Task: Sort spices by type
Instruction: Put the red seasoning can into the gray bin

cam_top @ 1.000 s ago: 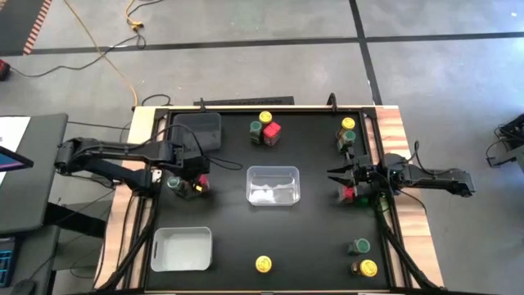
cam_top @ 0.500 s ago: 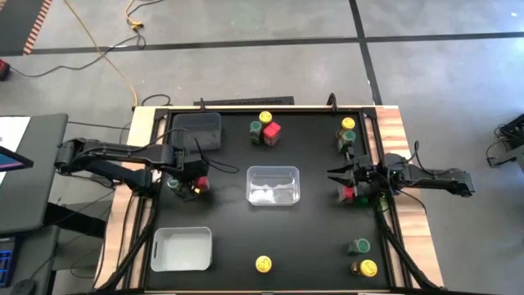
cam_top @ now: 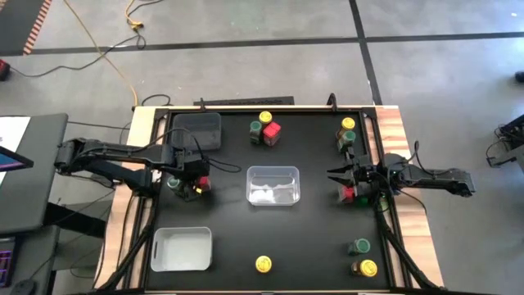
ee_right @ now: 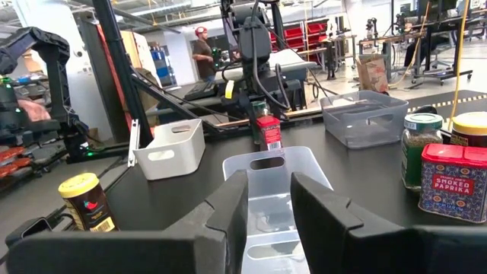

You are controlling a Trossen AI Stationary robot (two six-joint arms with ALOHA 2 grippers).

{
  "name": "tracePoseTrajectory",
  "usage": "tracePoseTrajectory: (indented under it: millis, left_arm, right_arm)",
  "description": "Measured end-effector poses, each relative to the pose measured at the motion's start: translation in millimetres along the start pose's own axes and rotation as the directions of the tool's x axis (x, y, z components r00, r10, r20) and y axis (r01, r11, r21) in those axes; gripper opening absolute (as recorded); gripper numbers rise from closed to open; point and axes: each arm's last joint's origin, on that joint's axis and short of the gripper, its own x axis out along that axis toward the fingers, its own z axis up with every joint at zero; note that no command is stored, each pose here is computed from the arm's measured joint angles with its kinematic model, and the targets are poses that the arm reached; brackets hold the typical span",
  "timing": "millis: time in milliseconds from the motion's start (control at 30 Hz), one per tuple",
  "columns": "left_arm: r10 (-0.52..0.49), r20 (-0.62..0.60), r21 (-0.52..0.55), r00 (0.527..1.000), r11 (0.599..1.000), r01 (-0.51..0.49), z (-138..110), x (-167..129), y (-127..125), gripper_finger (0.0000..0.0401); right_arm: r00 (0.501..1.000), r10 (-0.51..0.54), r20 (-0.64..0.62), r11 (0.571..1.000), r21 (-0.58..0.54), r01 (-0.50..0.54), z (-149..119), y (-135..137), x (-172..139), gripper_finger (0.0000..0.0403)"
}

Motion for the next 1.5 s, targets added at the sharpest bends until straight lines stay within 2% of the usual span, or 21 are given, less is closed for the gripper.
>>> tracePoseTrajectory:
  millis: [500, 733, 833, 933, 1100, 1333, 1500]
  left_arm:
    - [-0.002, 0.157, 0.118, 0.988, 0.993, -0.017, 30.6, -45.3, -0.8, 0.0217]
    - [-0.022, 0.282, 0.027, 0.959, 1.000, 0.015, 46.5, -81.7, -12.8, 0.0216]
    - [-0.023, 0.332, 0.029, 0.943, 0.999, 0.014, 49.4, -97.3, -24.4, 0.0217]
    - [-0.060, 0.364, 0.019, 0.929, 0.998, 0.057, 54.6, -110.4, -39.0, 0.0219]
    - [-0.088, 0.380, 0.051, 0.921, 0.996, 0.074, 67.3, -120.5, -71.3, 0.0219]
    - [-0.142, 0.318, 0.139, 0.937, 0.985, 0.102, 84.0, -127.9, -119.7, 0.0220]
    - [-0.141, 0.286, 0.176, 0.948, 0.980, 0.093, 86.9, -140.3, -138.3, 0.0221]
  right_arm:
    - [1.000, 0.000, 0.000, 1.000, 0.000, 0.000, -0.1, 0.0, 0.0, 0.0132]
    - [1.000, 0.000, 0.000, 1.000, 0.000, 0.000, 0.0, 0.0, 0.0, 0.0132]
    - [1.000, 0.000, 0.000, 1.000, 0.000, 0.000, 0.0, 0.0, 0.0, 0.0132]
    - [1.000, 0.000, 0.000, 1.000, 0.000, 0.000, -0.1, 0.0, 0.0, 0.0132]
    - [1.000, 0.000, 0.000, 1.000, 0.000, 0.000, 0.0, 0.0, 0.0, 0.0132]
    - [1.000, 0.000, 0.000, 1.000, 0.000, 0.000, -0.1, 0.0, 0.0, 0.0132]
    - [1.000, 0.000, 0.000, 1.000, 0.000, 0.000, -0.1, 0.0, 0.0, 0.0132]
